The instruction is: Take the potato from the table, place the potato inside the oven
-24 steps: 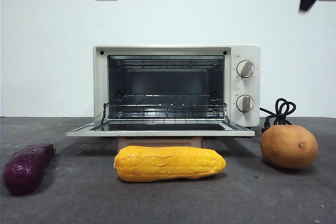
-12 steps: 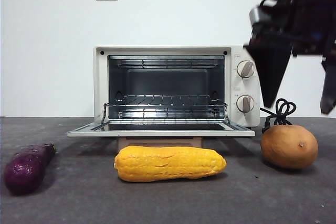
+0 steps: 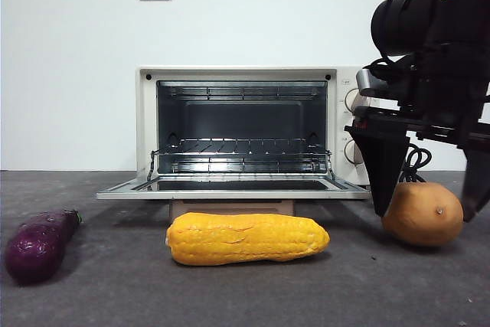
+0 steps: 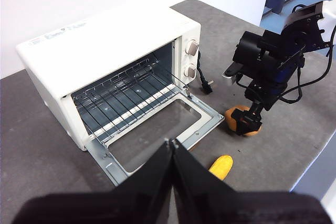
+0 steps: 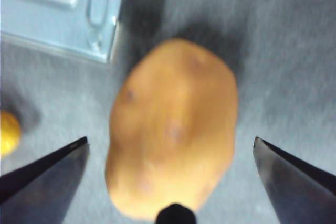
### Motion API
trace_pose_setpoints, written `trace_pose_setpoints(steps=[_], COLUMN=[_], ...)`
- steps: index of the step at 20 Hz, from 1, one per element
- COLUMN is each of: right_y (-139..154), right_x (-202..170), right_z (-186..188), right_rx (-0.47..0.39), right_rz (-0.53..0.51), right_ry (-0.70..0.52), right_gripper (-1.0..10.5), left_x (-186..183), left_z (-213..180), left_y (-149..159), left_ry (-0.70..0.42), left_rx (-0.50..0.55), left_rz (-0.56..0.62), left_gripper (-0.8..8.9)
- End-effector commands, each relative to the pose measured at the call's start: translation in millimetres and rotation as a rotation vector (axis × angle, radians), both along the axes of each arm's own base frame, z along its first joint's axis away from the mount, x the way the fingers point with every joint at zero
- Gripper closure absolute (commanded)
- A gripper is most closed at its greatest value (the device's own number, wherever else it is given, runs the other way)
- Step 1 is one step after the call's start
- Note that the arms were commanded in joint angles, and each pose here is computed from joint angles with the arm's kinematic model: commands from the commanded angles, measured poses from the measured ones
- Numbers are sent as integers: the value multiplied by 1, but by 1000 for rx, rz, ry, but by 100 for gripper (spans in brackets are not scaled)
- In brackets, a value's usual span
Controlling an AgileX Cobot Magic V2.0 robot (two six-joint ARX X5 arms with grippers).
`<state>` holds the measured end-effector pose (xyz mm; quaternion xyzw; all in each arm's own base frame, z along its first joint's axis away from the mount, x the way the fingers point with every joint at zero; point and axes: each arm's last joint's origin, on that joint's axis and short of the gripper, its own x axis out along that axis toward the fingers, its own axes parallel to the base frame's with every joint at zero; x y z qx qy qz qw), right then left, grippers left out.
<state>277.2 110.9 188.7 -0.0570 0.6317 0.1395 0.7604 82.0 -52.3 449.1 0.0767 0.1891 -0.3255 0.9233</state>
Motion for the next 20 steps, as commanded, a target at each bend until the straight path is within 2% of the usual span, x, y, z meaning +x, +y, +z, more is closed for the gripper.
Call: trace_pose_setpoints(steps=[1,3,6,10,13,16,20], right_y=[1,1,0,-1,0,7,28], right_x=[-1,-1,-1,-9,-24,-37,-29], right_z=[-5,-5,-5,5,34,63,74], right_rx=[-1,-1,-3,2,36,110,278], right_rz=[-12,-12,-12,3,31,74,99], right_ry=[13,13,17,19,-65,-211,-357], right_gripper=[626,795,967,963,963,964,964], left_x=[1,1,0,0,1,4,8], left_z=[-1,-1,-1,-1,-1,-2,-4], left_y=[0,0,0,0,0,-2,-4], left_ry=[-4,-2,-1,-2,-8,-5,11], left_rx=[-4,-2,2,5,12,25,37], left_rz=[4,3,2,1,-2,-5,-8], left_gripper=[821,821,821,821,821,821,821])
